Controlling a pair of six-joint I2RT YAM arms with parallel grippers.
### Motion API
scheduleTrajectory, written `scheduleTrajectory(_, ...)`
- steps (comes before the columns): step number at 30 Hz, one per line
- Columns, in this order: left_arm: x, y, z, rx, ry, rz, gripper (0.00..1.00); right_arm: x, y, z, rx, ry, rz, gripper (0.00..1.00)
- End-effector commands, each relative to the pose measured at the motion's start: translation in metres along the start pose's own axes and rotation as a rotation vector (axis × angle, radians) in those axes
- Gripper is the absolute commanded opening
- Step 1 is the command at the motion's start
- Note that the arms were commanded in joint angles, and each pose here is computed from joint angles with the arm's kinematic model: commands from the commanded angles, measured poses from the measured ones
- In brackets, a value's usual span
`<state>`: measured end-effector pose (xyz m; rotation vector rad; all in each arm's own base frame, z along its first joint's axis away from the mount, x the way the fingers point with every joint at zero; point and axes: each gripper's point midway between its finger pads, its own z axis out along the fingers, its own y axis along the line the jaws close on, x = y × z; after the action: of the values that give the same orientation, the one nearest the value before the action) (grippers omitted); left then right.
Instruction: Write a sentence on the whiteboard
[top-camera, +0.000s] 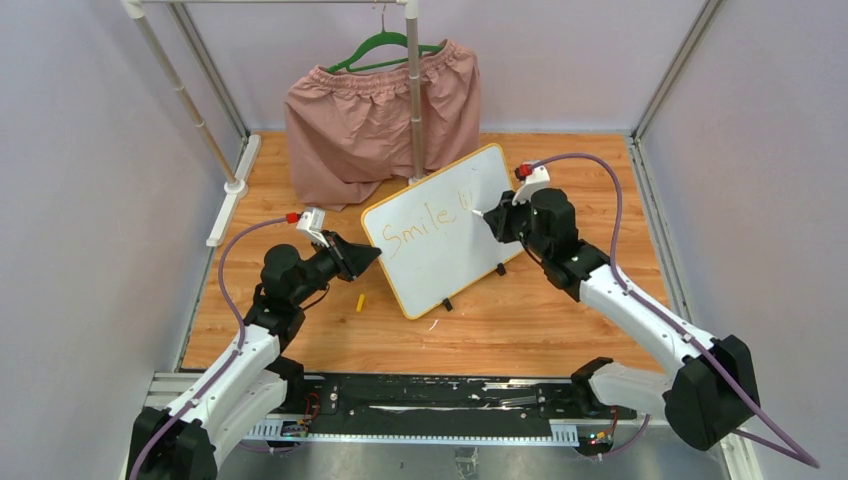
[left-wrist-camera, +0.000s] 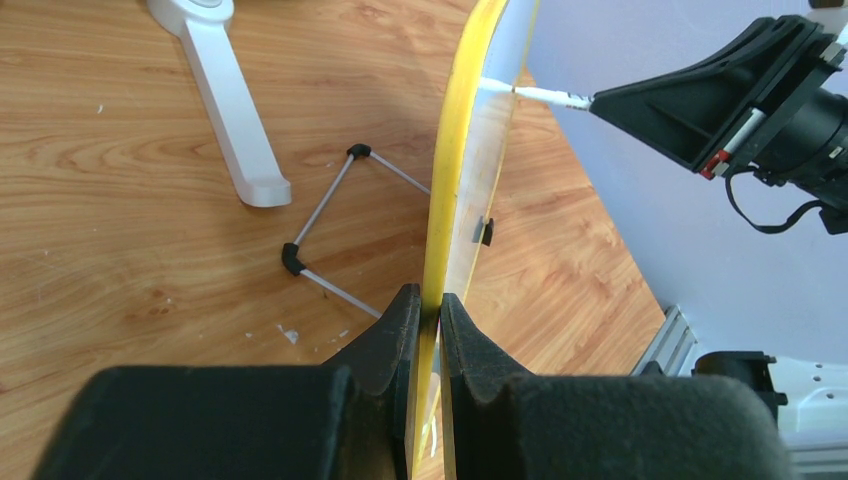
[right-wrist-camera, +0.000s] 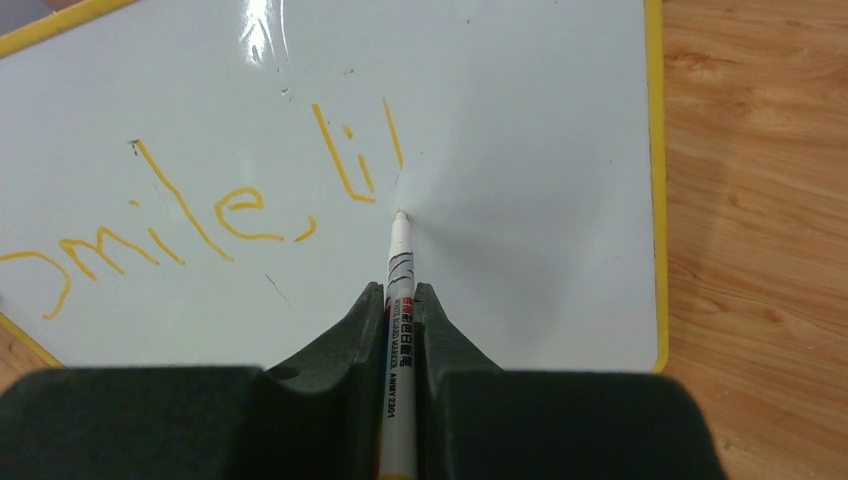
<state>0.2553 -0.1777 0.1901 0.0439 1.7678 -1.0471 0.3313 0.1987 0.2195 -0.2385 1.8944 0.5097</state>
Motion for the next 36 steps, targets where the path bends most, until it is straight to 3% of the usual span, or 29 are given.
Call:
scheduleTrajectory(1,-0.008,-0.009,-0.002,0.034,-0.028,0.016,0.00,0.012,-0.001,-0.008,-0.016,0.024,0.027,0.00)
scheduleTrajectory(7,-0.007,-0.008,-0.002,0.033,-0.027,0.015,0.00,0.016,-0.003,-0.015,-0.012,0.026,0.029,0.00)
scheduleTrajectory(17,-0.006,-0.008,-0.002,0.034,-0.025,0.014,0.00,-0.046,0.003,-0.019,0.001,-0.131,0.016,0.00)
scheduleTrajectory(24,-0.006,-0.008,-0.002,0.034,-0.024,0.014,0.00,-0.087,-0.001,-0.006,-0.005,-0.283,0.093,0.00)
scheduleTrajectory(36,-0.007,-0.009,-0.002,0.037,-0.026,0.017,0.00,-0.096,0.004,0.008,-0.056,-0.289,0.103,0.00)
